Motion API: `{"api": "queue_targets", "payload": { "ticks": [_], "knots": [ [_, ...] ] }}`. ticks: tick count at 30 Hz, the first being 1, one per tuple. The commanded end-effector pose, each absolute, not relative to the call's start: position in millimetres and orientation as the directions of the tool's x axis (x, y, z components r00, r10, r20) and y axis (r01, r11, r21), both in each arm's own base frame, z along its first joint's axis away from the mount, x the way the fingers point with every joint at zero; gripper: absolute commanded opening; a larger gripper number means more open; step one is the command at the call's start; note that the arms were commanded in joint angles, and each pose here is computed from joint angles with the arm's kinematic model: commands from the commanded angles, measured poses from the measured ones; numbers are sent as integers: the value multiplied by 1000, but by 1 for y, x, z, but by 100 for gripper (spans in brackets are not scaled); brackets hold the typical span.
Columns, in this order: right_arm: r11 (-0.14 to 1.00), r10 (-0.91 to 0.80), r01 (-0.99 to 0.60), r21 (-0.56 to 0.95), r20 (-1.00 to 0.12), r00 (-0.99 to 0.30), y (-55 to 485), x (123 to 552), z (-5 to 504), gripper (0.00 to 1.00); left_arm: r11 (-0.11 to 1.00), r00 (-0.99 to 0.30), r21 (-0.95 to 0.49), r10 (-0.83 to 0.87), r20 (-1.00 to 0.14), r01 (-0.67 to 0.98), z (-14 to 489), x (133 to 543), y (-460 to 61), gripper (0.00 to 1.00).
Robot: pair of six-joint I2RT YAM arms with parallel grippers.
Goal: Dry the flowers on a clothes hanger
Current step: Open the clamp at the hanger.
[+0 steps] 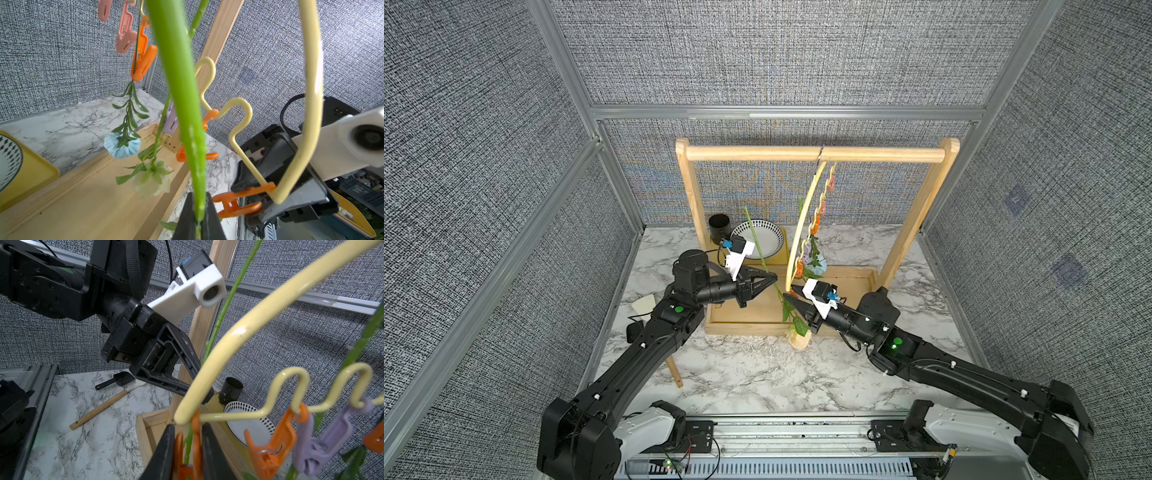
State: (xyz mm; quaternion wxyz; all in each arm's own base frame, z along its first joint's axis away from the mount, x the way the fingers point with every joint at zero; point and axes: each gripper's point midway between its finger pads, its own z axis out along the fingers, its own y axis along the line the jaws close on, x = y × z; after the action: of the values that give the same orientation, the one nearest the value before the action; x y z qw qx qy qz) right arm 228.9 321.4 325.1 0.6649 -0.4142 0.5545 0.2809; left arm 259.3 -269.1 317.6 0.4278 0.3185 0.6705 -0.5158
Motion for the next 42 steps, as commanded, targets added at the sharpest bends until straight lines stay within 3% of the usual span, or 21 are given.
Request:
{"api": "queue_targets", "payload": {
  "ticks": [1,10,19,42],
  "knots": [
    [468,-59,-852,-234,-971,234,325,222,329,24,221,-365,-363,-36,-930,905,329,258,-273,2],
    [434,-33,-869,-236,-969,247,329,217,333,20,191,-281,-293,-89,-956,937,337,251,-271,2],
    [418,7,-882,-218,-970,243,328,215,339,18,53,-270,-273,-67,-961,960,336,236,-278,2],
    [409,40,-892,-195,-972,231,318,214,337,14,-28,-223,-222,-65,-973,975,348,223,-279,2]
  ]
}}
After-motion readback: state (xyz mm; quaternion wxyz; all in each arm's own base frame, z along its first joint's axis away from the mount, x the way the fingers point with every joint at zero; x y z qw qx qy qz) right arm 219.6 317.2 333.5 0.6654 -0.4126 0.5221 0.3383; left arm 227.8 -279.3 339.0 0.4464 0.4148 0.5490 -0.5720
